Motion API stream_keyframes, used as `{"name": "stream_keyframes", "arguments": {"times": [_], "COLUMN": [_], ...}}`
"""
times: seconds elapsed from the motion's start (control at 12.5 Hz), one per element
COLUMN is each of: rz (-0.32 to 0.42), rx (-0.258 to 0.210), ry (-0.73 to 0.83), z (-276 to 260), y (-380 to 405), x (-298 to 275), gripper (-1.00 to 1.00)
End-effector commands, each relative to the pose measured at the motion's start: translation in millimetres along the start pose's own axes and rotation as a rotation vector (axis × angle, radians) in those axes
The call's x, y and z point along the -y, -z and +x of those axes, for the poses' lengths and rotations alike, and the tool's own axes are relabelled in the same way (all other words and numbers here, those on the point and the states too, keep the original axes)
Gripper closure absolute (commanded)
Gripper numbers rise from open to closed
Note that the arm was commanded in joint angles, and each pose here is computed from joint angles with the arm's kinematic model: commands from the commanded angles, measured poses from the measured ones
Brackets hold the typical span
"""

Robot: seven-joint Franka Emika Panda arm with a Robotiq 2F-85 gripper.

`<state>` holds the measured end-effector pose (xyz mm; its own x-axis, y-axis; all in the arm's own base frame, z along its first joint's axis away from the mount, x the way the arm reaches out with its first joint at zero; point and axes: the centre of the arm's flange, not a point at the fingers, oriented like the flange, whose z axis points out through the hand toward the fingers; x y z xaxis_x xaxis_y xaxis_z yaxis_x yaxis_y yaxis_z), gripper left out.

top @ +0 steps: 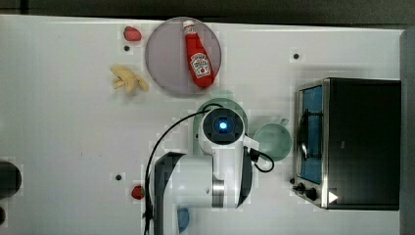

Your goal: Drag strainer right to left.

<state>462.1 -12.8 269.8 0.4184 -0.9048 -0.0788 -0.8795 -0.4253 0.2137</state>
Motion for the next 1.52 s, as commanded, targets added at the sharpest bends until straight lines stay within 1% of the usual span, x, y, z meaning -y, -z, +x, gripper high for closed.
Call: {"name": "stream_keyframes", "arguments": {"times": [0.08, 0.24, 0.4, 0.64, 0.96, 1.2, 1.52], "rz": [0.164, 0.197, 0.222, 0.190, 0.185, 0.194, 0.198], "rx": [-0.066, -0.069, -0.069, -0.055, -0.050, -0.021, 0.014], "ry": [-0.222, -0.292, -0.315, -0.320, -0.299, -0.324, -0.305], "z": [22.1, 21.8, 14.8, 1.9, -11.1, -24.9, -64.0], "y": [11.6, -21.8, -49.5, -85.1, -103.8, -102.7, -102.4], "x": [21.9, 38.6, 51.8, 59.5, 66.3, 72.5, 86.1], "gripper": [-1.00, -1.00, -1.00, -1.00, -1.00, -1.00, -1.00]}}
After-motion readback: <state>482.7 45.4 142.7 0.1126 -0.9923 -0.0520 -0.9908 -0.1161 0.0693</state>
